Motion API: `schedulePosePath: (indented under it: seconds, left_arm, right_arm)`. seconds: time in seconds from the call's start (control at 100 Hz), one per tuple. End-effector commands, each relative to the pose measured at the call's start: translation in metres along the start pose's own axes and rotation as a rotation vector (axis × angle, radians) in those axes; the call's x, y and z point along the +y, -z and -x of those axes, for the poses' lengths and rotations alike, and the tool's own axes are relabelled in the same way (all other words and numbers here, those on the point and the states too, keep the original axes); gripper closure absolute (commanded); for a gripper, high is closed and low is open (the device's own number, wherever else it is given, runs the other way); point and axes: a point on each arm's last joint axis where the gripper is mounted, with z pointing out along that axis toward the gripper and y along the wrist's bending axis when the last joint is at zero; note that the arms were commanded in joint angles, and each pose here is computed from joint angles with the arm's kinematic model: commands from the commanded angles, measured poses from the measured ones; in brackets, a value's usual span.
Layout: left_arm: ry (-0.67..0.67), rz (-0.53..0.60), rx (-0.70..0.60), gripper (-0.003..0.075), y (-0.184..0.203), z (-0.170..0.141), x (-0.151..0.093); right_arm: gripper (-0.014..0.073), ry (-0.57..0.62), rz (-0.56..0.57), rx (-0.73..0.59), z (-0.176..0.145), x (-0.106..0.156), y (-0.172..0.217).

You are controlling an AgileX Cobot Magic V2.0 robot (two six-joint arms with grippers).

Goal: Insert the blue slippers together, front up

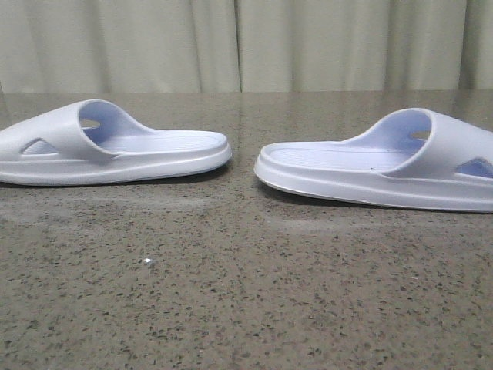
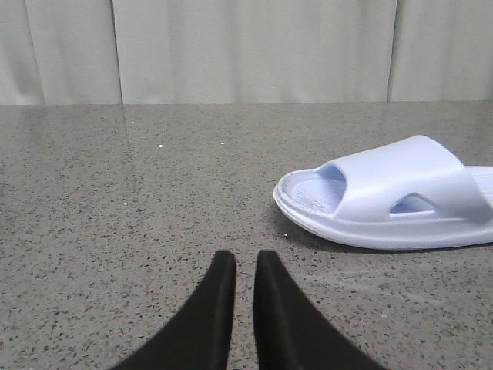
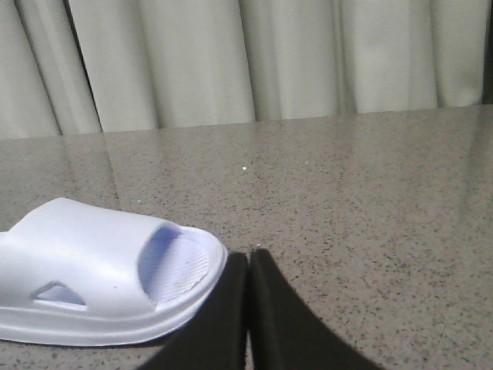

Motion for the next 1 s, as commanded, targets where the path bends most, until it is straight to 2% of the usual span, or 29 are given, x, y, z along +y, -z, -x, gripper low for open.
schedulePosePath:
  seconds: [0.0,0.87,0.99]
  left_arm:
    - [0.007,-0.007,-0.102,0.0704,0.0022,0.0057,-0.0003]
    - [0.007,-0.007,-0.105,0.0704,0.0022,0.0059,-0.0003]
    - [0.007,-0.007,-0.108,0.0704,0.0022,0.0063,-0.0003]
  right_arm:
    - [0.0667,-0.001,0.003,-0.083,0.0021,0.0003,0.0011]
    - [0.0667,-0.001,0.003,-0.083,0.0021,0.0003,0.0011]
    - [0.0667,-0.001,0.008,-0.120,0.0053,0.0007,0.0014]
